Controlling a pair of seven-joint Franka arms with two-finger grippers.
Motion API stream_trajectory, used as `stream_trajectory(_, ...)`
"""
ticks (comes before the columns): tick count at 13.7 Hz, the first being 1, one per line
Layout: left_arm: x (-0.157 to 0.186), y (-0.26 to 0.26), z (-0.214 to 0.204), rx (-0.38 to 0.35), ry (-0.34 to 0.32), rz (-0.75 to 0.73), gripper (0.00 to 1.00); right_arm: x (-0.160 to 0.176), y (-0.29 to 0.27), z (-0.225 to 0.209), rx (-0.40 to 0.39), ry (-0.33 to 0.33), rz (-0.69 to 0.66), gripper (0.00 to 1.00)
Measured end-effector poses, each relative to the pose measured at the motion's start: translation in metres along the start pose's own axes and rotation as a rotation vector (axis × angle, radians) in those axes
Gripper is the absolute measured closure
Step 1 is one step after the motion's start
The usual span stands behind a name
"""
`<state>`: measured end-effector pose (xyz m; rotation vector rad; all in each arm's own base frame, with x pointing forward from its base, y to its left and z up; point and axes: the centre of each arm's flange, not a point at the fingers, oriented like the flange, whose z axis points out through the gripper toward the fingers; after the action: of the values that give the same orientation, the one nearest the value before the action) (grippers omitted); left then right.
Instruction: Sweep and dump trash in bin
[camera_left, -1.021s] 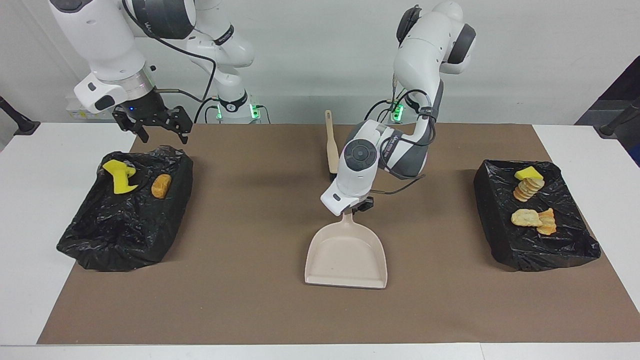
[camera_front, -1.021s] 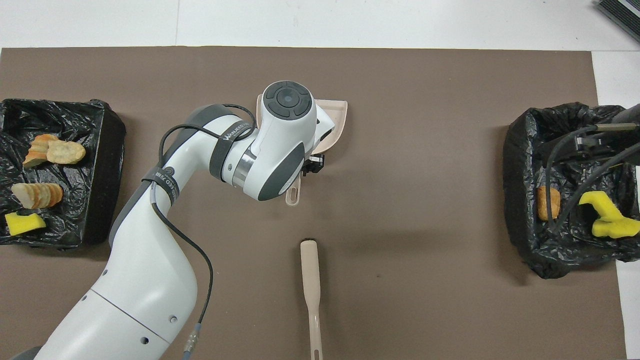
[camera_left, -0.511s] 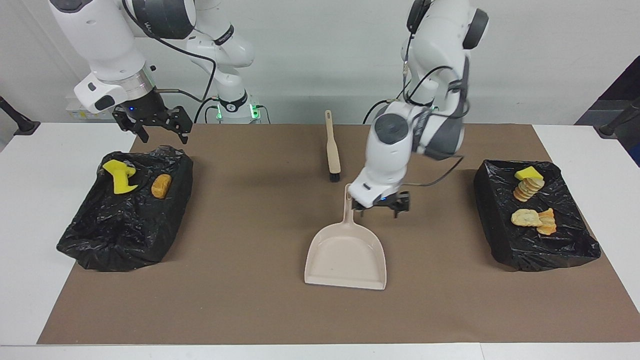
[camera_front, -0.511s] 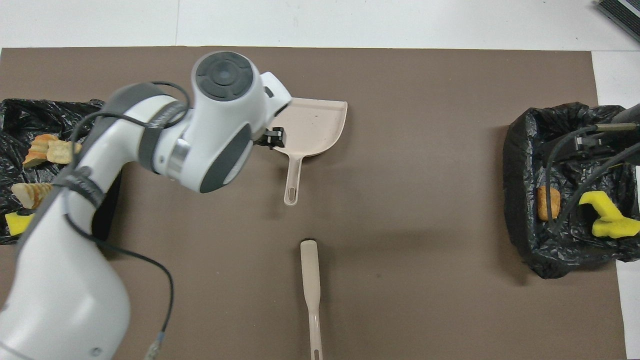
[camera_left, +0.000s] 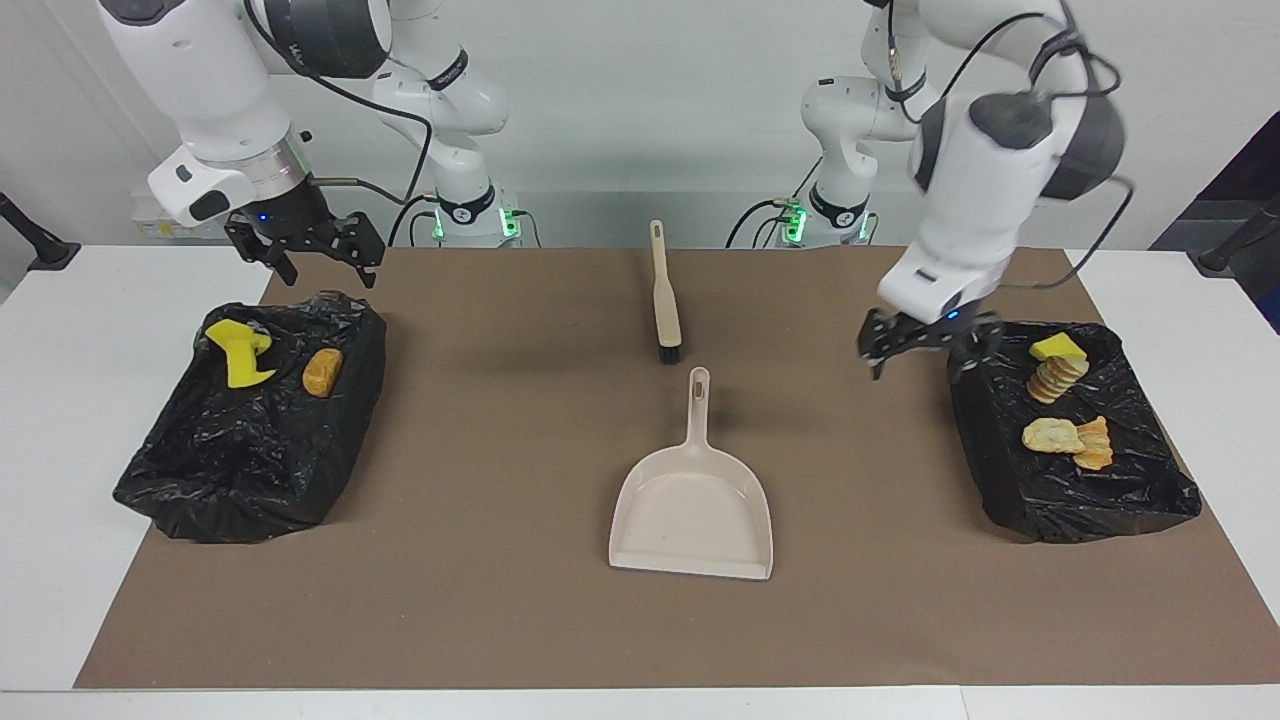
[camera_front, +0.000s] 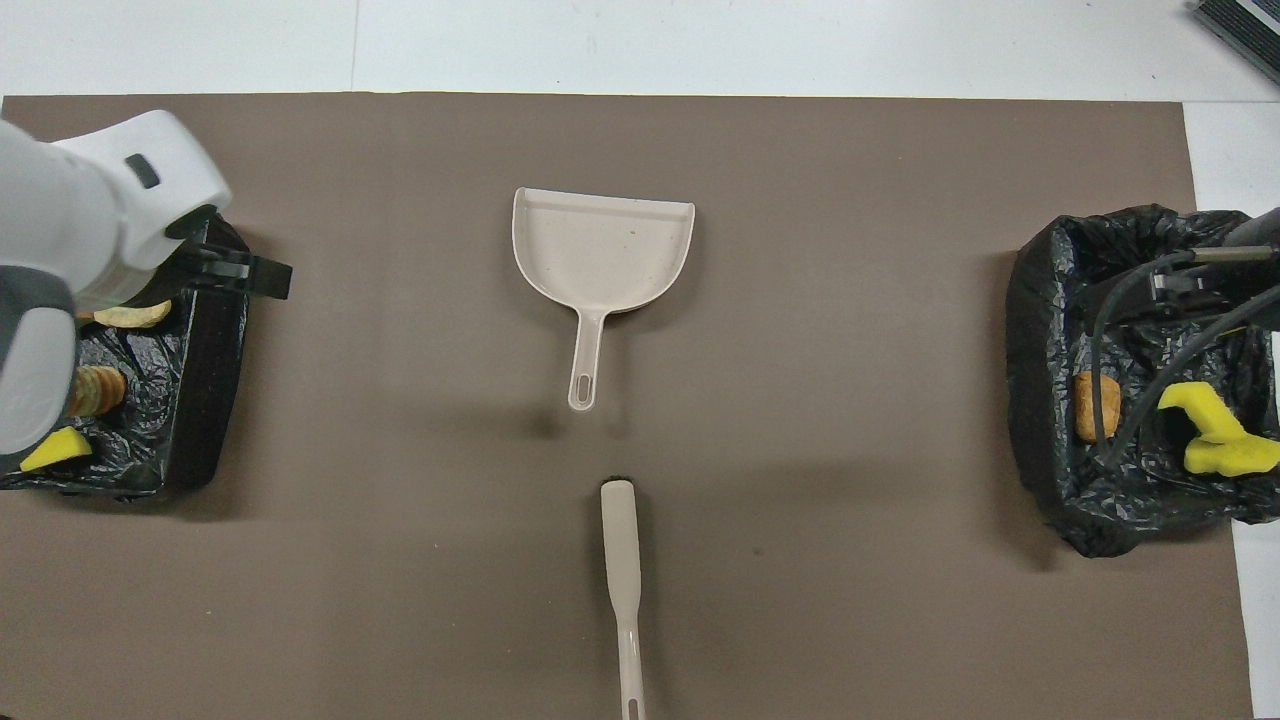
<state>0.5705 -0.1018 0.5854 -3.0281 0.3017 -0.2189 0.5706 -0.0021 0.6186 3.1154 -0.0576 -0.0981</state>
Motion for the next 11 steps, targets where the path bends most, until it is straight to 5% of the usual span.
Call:
stream_trajectory(6, -0.067, -0.062, -0.096, -0.065, -0.054, -0.030, 0.00, 0.000, 0.000, 0.000, 0.000, 0.000, 0.000, 0.00)
stream_trajectory(11, -0.040, -0.074, -0.115, -0.081, -0.089, -0.020, 0.00, 0.000, 0.000, 0.000, 0.000, 0.000, 0.000, 0.00)
